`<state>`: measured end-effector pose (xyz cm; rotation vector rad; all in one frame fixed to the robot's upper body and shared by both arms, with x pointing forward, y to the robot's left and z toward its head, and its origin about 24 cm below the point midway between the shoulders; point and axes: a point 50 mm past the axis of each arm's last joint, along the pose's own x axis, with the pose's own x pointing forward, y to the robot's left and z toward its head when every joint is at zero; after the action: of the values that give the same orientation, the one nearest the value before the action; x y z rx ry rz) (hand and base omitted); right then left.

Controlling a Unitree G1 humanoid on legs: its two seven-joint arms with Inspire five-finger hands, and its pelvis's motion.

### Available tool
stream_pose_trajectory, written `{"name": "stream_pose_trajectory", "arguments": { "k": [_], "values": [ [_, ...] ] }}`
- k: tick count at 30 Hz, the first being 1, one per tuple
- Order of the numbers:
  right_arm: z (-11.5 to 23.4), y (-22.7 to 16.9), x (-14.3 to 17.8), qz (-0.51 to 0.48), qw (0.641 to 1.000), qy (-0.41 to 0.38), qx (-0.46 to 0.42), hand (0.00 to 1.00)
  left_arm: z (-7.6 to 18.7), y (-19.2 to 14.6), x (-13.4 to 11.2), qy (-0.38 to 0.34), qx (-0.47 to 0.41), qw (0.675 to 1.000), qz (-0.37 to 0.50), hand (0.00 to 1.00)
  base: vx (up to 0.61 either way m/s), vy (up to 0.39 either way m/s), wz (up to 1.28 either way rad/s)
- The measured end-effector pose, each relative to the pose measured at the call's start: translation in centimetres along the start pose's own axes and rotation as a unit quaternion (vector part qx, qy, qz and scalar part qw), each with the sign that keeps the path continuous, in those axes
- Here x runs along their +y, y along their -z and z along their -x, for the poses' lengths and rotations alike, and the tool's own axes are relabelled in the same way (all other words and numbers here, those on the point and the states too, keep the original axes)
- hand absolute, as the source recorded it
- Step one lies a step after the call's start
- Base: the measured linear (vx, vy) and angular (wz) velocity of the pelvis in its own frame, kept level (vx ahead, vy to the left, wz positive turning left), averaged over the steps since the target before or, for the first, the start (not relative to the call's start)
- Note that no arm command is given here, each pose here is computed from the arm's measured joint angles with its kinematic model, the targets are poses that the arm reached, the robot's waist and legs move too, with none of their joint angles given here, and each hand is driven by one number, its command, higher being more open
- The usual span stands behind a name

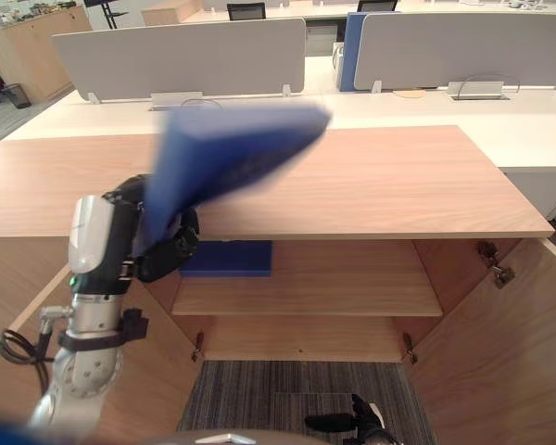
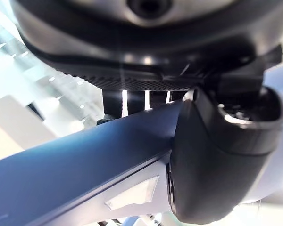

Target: Walk over to the cabinet, pick up the folder, carry it to the office cabinet, place the folder inside the office cabinet, then close the office cabinet door

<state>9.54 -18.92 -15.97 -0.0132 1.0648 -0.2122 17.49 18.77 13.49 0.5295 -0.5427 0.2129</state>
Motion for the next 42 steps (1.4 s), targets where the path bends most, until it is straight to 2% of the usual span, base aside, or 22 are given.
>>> {"name": "stream_pose_trajectory", "arguments": {
  "k": [2,4,6,9,11,14,23,28,30,33,36,38,42],
  "values": [
    [0.5,-0.7,0.2,-0.039,0.999,0.004,-0.032,1.0,0.4,0.1,0.4,-0.012,0.024,0.997,0.072,0.0,-0.04,-0.021,-0.07],
    [2.6,-3.4,-0.1,-0.114,0.985,0.014,-0.13,1.0,1.5,0.6,1.2,-0.038,0.069,0.976,0.203,0.0,-0.06,-0.021,-0.15],
    [4.1,-5.4,-0.6,-0.143,0.97,0.025,-0.193,1.0,2.0,1.0,1.7,-0.054,0.087,0.96,0.26,0.0,-0.06,-0.018,-0.12],
    [8.0,-10.0,-2.1,-0.182,0.928,0.061,-0.321,1.0,2.2,0.7,2.7,-0.074,0.086,0.935,0.336,0.0,-0.05,-0.005,-0.09],
    [11.3,-13.6,-3.6,-0.192,0.882,0.088,-0.422,1.0,2.0,-0.1,3.3,-0.092,0.062,0.911,0.398,0.0,-0.03,0.011,-0.15],
    [14.6,-15.9,-4.7,-0.182,0.837,0.125,-0.501,1.0,1.8,-0.8,3.5,-0.098,0.04,0.886,0.452,0.0,0.0,0.009,-0.2],
    [18.7,-19.2,-5.0,-0.101,0.767,0.22,-0.594,1.0,1.2,-0.3,3.1,-0.079,0.043,0.871,0.483,0.0,-0.02,-0.004,-0.11],
    [20.4,-21.1,-4.7,-0.107,0.729,0.212,-0.642,1.0,1.1,0.8,2.6,-0.063,0.059,0.873,0.479,0.0,-0.01,0.002,-0.02],
    [20.9,-22.0,-4.4,-0.122,0.716,0.188,-0.661,1.0,0.8,1.7,2.3,-0.05,0.069,0.875,0.476,0.0,-0.01,0.001,-0.02],
    [21.8,-23.7,-3.8,-0.169,0.686,0.106,-0.699,1.0,-0.1,3.1,1.9,-0.017,0.085,0.883,0.46,0.0,-0.02,0.004,-0.06],
    [23.0,-25.5,-3.0,-0.19,0.644,-0.027,-0.74,1.0,-1.2,4.1,1.8,0.033,0.096,0.896,0.432,0.0,-0.02,0.009,-0.14],
    [23.6,-27.3,-2.2,-0.17,0.62,-0.146,-0.752,1.0,-2.0,4.3,1.8,0.079,0.093,0.903,0.412,0.0,-0.02,0.015,-0.21],
    [23.2,-29.2,-1.3,-0.094,0.624,-0.261,-0.731,1.0,-2.6,4.2,2.0,0.14,0.086,0.908,0.385,0.0,-0.02,0.007,-0.06]
  ]
}}
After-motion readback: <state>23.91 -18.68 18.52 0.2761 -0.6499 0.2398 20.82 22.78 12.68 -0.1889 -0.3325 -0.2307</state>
